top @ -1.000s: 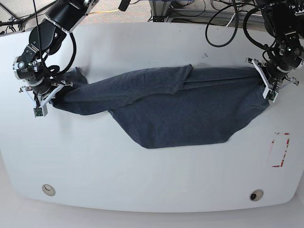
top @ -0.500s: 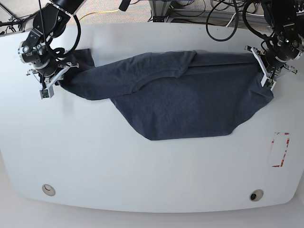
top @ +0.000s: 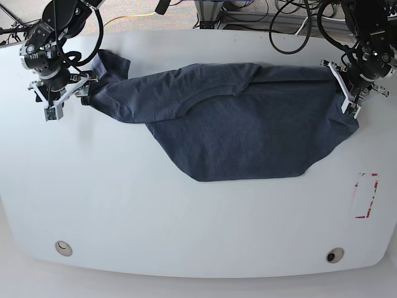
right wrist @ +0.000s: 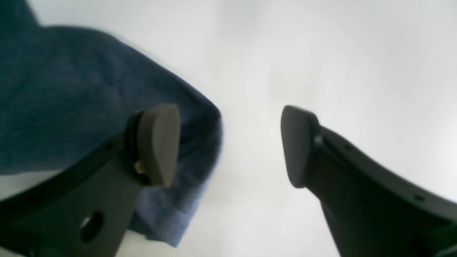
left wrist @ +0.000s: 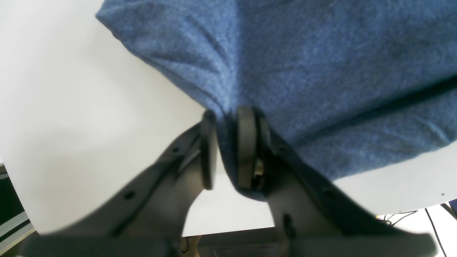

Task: Fold the T-shirt properly
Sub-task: 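Regrasp the shirt edge with the right gripper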

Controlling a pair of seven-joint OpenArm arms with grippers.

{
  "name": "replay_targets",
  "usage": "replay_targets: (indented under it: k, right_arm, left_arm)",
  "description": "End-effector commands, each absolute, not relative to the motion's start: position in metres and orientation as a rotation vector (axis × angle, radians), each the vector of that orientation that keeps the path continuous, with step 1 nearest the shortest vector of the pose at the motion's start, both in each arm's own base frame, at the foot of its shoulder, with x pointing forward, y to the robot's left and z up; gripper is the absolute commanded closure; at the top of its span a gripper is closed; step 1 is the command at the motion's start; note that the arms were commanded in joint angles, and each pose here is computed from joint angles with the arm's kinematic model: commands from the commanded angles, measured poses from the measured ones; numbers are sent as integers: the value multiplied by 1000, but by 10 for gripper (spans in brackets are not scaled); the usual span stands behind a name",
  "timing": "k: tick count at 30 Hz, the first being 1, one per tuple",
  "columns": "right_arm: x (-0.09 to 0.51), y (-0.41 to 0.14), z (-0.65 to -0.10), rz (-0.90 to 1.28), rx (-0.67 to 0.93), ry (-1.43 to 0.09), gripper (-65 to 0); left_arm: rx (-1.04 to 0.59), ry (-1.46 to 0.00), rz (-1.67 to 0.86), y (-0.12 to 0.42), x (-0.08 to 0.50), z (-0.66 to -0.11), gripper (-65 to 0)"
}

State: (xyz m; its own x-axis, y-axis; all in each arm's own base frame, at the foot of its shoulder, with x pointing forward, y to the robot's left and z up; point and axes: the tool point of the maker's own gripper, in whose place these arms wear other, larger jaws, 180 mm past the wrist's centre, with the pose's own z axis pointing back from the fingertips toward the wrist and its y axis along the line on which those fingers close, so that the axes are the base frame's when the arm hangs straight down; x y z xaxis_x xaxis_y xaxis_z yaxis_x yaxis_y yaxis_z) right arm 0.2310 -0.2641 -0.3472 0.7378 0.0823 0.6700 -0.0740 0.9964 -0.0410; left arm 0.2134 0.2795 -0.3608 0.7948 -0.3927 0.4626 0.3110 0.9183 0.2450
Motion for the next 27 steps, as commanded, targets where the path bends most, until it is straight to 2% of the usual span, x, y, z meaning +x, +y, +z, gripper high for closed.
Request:
replay_targets:
  k: [1,5,9,15,19,27]
  right_arm:
    - [246,-245,-331,156,44,-809,-433]
    - [257,-220,-333,249,96,-804,-433]
    - [272,-205,-342,314,107,-773,-431]
    - [295,-212,-365,338,53,-688,-436]
    - [309,-218,-373,325,42,-683,-438]
    - [299,-196,-386,431,86,-630,-436]
  left_arm:
    - [179,-556,-390,283,218,-352,-74]
    - [179,-556,-390,283,218,-352,-29]
    - [179,-556,-390,283,218,-352,-25]
    - [179,-559,-387,284,219,-351,-22]
    - [179,-561,-390,283,220,-351,0]
    - [179,-562,-388,283,220,-350,0]
